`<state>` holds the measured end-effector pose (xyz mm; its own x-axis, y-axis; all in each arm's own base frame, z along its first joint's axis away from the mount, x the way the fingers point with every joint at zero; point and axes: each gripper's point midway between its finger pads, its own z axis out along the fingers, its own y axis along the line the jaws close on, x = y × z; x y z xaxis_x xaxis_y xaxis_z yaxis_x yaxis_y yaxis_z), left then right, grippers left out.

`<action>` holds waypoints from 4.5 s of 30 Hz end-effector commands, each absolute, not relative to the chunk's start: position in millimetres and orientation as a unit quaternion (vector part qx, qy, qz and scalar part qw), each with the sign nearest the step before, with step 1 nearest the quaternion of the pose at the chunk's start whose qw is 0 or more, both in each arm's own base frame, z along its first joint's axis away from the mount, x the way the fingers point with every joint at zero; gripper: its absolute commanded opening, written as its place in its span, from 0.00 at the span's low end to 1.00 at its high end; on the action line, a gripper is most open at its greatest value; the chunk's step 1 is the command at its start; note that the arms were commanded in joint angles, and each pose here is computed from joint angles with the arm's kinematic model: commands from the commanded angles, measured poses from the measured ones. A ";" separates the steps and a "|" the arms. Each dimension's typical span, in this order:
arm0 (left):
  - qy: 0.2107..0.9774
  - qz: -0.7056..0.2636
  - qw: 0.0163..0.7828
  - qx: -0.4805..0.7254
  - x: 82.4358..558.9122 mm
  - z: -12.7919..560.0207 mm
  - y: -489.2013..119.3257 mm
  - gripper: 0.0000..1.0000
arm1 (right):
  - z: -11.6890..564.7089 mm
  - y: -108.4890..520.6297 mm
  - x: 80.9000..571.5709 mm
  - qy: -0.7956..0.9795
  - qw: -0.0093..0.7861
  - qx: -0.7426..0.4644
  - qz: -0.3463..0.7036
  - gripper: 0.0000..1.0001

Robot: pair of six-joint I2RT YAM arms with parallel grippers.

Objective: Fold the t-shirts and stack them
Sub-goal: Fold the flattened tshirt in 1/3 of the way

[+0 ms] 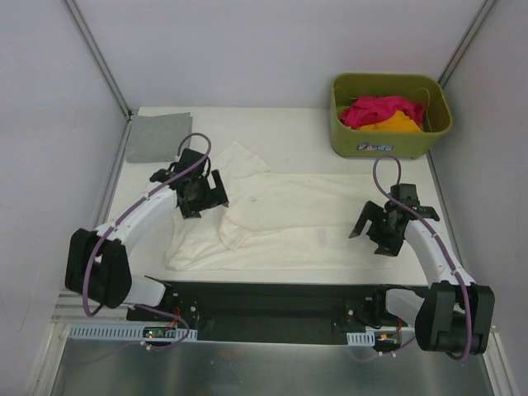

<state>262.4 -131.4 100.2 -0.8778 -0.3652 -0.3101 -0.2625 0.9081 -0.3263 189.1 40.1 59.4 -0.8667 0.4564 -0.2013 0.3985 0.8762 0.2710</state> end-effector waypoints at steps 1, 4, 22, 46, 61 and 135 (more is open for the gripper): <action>0.971 -0.038 0.214 -0.096 297.3 95.3 -115.0 0.93 | 62.7 38.7 190.7 0.962 0.141 0.208 0.109 0.97; 0.976 -0.021 0.207 -0.068 313.5 89.3 -120.3 0.91 | 62.2 35.4 190.4 0.963 0.140 0.208 0.100 0.97; 0.988 0.029 0.151 -0.027 328.7 62.2 -131.0 0.00 | 66.8 30.7 193.1 0.964 0.149 0.201 0.088 0.97; 0.985 -0.041 0.166 -0.026 328.4 91.8 -153.4 0.60 | 60.9 28.8 192.8 0.966 0.143 0.198 0.082 0.97; 0.986 0.031 0.162 -0.030 331.5 75.8 -140.5 0.00 | 62.0 28.0 192.8 0.966 0.149 0.195 0.081 0.97; 0.974 -0.180 0.100 -0.090 254.3 52.1 -204.8 0.00 | 72.1 37.6 192.1 0.973 0.172 0.132 0.078 0.97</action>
